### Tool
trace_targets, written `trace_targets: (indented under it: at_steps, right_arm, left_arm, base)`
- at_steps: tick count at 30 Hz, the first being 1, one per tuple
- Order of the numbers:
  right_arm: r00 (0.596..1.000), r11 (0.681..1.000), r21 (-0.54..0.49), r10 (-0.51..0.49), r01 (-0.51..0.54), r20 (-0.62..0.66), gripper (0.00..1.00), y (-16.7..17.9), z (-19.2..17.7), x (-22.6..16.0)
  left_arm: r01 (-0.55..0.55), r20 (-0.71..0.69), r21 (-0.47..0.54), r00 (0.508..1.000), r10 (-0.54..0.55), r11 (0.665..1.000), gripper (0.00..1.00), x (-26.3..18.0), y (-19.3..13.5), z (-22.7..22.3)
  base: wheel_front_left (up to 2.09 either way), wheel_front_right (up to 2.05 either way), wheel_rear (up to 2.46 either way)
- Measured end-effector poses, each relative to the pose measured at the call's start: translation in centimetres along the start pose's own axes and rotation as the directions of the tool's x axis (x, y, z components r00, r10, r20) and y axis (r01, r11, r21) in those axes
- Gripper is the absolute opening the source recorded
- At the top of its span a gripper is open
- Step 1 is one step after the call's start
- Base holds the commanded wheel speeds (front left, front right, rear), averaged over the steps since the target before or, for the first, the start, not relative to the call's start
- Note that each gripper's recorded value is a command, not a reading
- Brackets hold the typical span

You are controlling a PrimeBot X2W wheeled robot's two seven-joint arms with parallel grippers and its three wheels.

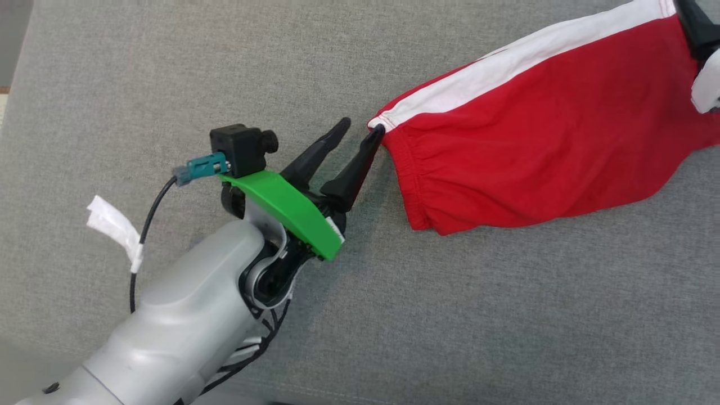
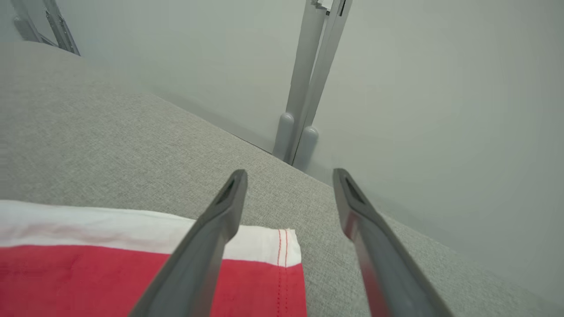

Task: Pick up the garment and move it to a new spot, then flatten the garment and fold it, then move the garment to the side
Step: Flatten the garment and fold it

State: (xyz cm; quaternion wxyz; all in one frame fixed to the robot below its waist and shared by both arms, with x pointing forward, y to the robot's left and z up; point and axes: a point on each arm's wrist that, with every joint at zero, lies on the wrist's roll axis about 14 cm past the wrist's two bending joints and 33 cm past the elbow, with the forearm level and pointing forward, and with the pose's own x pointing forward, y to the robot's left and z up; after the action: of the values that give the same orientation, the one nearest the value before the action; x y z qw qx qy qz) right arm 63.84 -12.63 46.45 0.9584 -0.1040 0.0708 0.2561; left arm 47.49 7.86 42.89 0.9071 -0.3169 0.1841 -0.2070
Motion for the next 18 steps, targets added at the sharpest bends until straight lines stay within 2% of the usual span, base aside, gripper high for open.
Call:
trace_targets:
  at_steps: [3,5,12,18]
  right_arm:
    - [1.0,0.999,0.043,-0.006,0.005,0.019,1.0,0.5,-0.5,-1.4]
    - [1.0,0.996,0.089,-0.01,0.007,0.023,1.0,1.2,-1.1,-3.1]
    - [0.999,0.982,0.186,-0.04,0.039,-0.002,1.0,2.6,-2.4,-7.1]
    - [0.995,0.965,0.245,-0.082,0.094,-0.061,1.0,2.3,-3.3,-8.8]
  left_arm:
    - [-0.033,0.026,0.083,0.999,0.031,0.996,1.0,-0.9,1.2,0.7]
    - [-0.091,0.135,0.19,0.989,0.065,0.978,1.0,-1.9,1.8,3.5]
    - [-0.209,0.298,0.27,0.946,0.125,0.94,1.0,-6.2,0.1,3.7]
    - [-0.242,0.35,0.333,0.929,0.118,0.911,1.0,-9.1,-2.6,2.3]
  base:
    - [0.0,0.0,0.0]
    - [0.0,0.0,0.0]
    - [0.0,0.0,0.0]
    - [0.0,0.0,0.0]
